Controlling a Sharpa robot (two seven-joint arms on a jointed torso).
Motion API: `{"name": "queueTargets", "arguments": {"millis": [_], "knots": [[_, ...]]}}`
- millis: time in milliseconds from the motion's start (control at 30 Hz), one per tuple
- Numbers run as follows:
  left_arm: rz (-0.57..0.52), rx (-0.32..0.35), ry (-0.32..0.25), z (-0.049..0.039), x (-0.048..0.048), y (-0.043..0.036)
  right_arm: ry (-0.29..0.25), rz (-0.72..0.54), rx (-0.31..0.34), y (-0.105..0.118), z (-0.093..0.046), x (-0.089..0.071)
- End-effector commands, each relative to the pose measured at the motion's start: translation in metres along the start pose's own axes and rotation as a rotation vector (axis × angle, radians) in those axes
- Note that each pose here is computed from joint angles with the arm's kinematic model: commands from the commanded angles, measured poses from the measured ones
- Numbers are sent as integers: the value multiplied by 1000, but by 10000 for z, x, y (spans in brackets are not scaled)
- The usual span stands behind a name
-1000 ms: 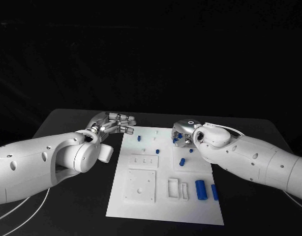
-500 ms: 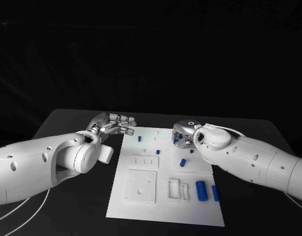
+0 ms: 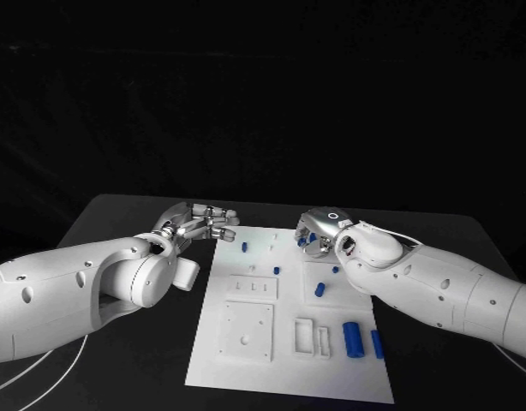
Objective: Assemble the parts on the task board
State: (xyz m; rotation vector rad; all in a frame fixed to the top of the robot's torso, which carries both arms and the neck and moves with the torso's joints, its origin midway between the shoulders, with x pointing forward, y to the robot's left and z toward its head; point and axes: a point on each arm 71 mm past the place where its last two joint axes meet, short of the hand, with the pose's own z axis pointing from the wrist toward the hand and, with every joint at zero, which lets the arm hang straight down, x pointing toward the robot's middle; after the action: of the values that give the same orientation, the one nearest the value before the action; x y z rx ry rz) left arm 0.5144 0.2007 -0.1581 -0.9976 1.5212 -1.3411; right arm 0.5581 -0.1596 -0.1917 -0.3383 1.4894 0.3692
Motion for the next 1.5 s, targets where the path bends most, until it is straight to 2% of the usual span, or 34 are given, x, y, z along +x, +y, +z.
{"name": "queueTargets", "arguments": {"millis": [33,333,800,1200,1500], "knots": [[-1,9,18,6,27,-22,-96,-16,24,42,23,-73],[-1,12,21,15,50,-38,-123,-19,32,179,143,-83],[1,24,33,44,116,-105,-144,-15,32,314,269,-79],[4,37,43,51,159,-184,-149,-16,42,331,318,-67],[5,42,45,49,164,-214,-133,-21,49,303,314,-54]]}}
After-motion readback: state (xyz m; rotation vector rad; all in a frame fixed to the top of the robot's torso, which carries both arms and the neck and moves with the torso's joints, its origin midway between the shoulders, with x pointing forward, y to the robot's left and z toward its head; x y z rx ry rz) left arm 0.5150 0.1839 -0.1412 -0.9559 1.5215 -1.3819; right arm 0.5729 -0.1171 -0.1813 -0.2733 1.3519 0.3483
